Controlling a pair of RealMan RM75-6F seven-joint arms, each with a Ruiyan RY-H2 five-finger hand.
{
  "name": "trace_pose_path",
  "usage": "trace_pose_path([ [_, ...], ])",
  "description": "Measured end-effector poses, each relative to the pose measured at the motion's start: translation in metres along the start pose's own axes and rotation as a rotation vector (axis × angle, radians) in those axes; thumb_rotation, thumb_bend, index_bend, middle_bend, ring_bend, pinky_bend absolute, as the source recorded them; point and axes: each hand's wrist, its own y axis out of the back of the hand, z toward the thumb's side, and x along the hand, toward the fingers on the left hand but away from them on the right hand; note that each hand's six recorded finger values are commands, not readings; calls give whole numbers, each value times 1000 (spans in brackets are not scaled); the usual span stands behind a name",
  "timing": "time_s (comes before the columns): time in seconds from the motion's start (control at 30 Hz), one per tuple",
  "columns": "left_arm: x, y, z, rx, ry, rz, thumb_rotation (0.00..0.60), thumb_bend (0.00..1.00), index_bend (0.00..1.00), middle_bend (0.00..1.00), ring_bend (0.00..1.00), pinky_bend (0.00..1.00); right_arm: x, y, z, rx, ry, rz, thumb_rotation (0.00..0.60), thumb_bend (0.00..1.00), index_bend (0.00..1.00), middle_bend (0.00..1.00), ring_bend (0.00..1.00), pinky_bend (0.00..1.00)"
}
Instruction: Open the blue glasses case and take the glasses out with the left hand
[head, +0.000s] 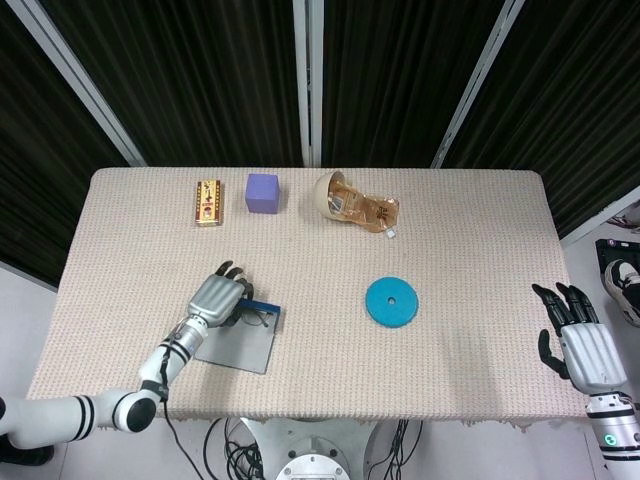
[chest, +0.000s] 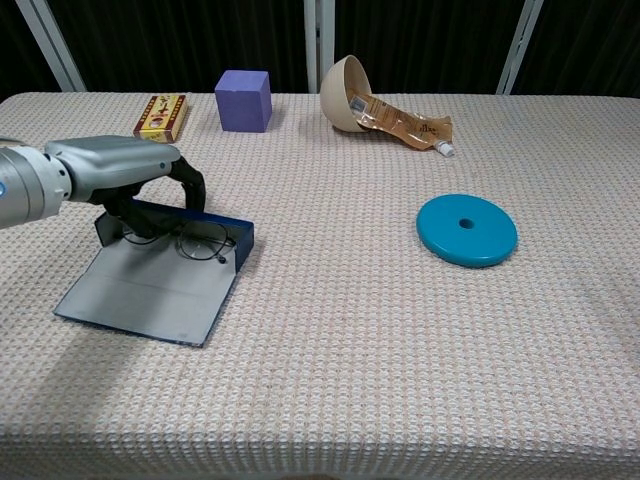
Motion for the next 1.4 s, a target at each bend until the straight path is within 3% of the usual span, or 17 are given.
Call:
trace_pose_path([
  [0.27,2,9,1,-7,-6,52,600,555,483,352,130,26,-1,1,-1,1,-4,-1,600,663,0,154,0,0],
  [0.7,33,35,-9,-34,-75,364,600,558,501,361,130,36,2,1,-7,-1,-35,1,600,663,0,155,0,0],
  [1.0,54,34,-19,9,-99,509,600,553,487,359,130,38,2,1,-7,3,-45,7,600,663,0,157,0,0],
  [1.1,60,29,-16,28,-110,514,600,548,477,356,130,26,2,0,-7,5,-47,11,600,663,0,157,0,0],
  [1.23,70,21,-17,28,-99,457,600,542,434,339,128,14,1,0,-6,6,-47,14,600,663,0,156,0,0],
  [1.3,76,17,-19,16,-86,414,600,516,321,297,101,8,1,0,-6,6,-46,14,600,663,0,156,0,0],
  [1.4,81,16,-20,-15,-66,368,600,402,144,216,48,3,0,1,-5,6,-44,12,600,663,0,156,0,0],
])
